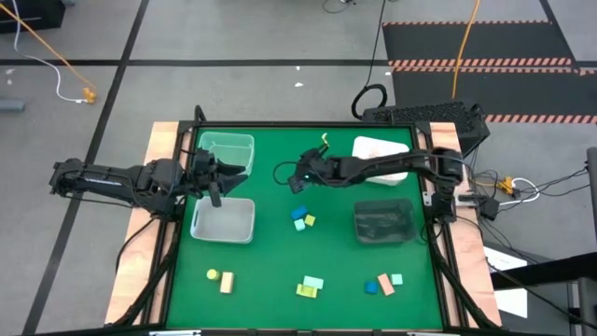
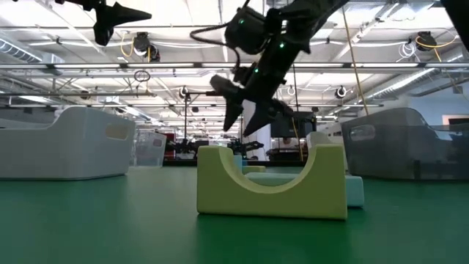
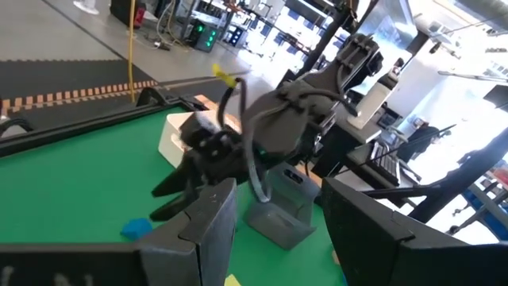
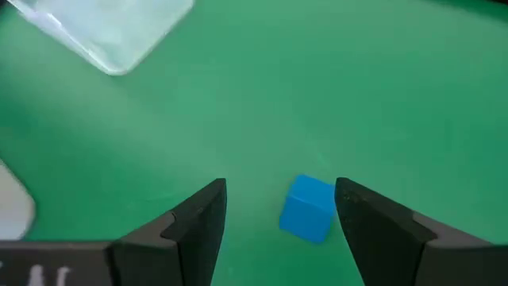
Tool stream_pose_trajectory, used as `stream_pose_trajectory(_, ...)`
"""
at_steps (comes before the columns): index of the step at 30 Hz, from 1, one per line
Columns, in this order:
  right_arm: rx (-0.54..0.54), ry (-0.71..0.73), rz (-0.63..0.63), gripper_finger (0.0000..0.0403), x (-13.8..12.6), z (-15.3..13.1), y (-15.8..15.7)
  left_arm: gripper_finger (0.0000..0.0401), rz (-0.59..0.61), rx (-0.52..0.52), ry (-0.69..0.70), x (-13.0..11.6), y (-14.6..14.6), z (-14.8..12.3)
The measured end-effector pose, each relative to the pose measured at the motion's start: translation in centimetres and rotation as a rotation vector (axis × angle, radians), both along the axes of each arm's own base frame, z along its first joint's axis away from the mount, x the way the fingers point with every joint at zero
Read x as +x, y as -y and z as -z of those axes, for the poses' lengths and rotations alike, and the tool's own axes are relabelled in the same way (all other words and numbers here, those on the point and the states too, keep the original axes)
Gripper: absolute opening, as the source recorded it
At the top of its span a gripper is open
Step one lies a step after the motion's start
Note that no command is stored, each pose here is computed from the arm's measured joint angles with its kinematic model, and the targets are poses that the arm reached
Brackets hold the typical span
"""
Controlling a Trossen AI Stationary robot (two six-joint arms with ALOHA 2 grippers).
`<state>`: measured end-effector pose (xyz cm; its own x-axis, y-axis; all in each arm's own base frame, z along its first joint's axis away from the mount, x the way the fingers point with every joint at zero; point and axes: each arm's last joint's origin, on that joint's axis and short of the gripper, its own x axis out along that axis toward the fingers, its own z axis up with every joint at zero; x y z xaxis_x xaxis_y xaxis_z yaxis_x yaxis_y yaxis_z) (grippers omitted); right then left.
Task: Sort & place blocks by color
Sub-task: Put the top blue block into the white transparent bin
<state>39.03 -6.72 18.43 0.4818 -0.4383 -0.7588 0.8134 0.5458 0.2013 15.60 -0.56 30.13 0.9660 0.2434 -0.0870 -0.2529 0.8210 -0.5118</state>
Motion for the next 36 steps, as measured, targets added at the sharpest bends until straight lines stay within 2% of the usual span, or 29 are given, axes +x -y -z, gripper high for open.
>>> stream_pose_trajectory(5,0.041,-0.046,0.054,0.0226,0.2,2.1,0.5,0.0186,-0.002,-0.014,0.002,0.0,0.0,0.0)
stream_pose_trajectory(15,0.064,-0.122,0.081,0.0226,0.5,5.4,0.5,0.0186,-0.001,-0.013,0.001,0.0,0.0,0.0)
stream_pose_trajectory(22,-0.035,-0.172,0.049,0.0224,0.8,6.4,0.6,0.0186,-0.001,-0.013,0.001,0.0,0.0,0.0)
stream_pose_trajectory(27,-0.072,-0.224,-0.030,0.0190,0.7,6.4,0.5,0.0186,-0.002,-0.009,0.001,0.0,0.0,0.0)
stream_pose_trajectory(33,-0.078,-0.243,-0.079,0.0113,0.8,6.5,0.3,0.0186,0.000,0.027,-0.007,0.0,0.0,0.0)
stream_pose_trajectory(36,-0.037,-0.233,-0.126,0.0113,0.8,6.4,0.4,0.0186,-0.007,0.037,-0.004,0.0,0.0,0.0)
